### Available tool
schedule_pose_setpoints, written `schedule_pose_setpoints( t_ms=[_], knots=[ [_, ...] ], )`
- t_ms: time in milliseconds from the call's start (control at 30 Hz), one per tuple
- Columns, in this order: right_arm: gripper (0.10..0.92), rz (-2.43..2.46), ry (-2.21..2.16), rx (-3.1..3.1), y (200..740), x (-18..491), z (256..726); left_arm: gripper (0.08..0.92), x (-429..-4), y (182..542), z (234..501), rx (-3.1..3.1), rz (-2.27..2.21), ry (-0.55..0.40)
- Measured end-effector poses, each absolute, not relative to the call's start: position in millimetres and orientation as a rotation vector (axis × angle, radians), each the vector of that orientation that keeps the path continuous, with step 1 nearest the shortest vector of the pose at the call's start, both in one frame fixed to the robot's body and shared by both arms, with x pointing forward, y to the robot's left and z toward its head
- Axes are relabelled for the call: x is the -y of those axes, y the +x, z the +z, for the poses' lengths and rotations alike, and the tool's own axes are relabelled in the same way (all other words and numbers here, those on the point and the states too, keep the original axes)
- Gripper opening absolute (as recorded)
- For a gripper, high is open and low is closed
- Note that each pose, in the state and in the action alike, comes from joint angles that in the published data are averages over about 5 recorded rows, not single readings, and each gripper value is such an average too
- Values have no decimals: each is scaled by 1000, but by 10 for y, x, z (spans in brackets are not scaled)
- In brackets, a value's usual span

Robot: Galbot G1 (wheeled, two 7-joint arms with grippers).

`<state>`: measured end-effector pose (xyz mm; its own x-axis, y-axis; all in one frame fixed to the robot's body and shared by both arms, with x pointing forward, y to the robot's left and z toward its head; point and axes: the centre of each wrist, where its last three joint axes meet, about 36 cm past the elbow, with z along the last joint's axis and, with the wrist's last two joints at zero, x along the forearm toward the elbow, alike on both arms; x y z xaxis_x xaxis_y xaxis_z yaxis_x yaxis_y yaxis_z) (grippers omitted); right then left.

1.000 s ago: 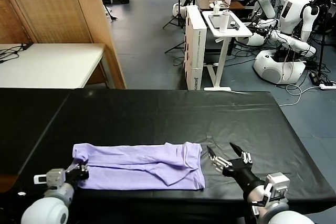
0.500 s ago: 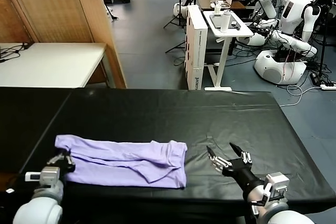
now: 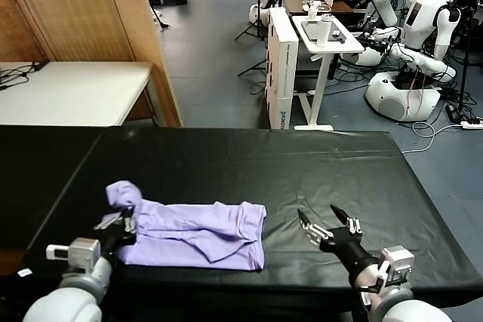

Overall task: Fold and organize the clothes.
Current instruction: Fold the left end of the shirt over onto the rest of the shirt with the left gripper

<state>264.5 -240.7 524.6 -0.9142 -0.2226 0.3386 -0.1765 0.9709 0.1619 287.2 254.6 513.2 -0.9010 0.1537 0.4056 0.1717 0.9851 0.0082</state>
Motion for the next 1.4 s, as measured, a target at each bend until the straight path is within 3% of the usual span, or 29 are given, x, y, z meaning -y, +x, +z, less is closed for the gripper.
schedule_pose_setpoints(
  t_ms=[267, 667, 1067, 1400],
  knots=[
    [907, -187, 235, 2761, 2581, 2438, 5255, 164, -2252, 2945, 5023, 2656, 69, -413],
    [907, -186, 172, 2742, 2475, 2431, 5203, 164, -1875, 3125, 4863, 2602, 97, -588],
    [907, -196, 165, 2733, 2474, 2414, 5165, 164, -1690, 3145, 4626, 2587, -20, -620],
    [907, -199, 172, 2731, 2479, 2404, 5157, 164, -1618, 3091, 4600, 2618, -68, -640]
  ],
)
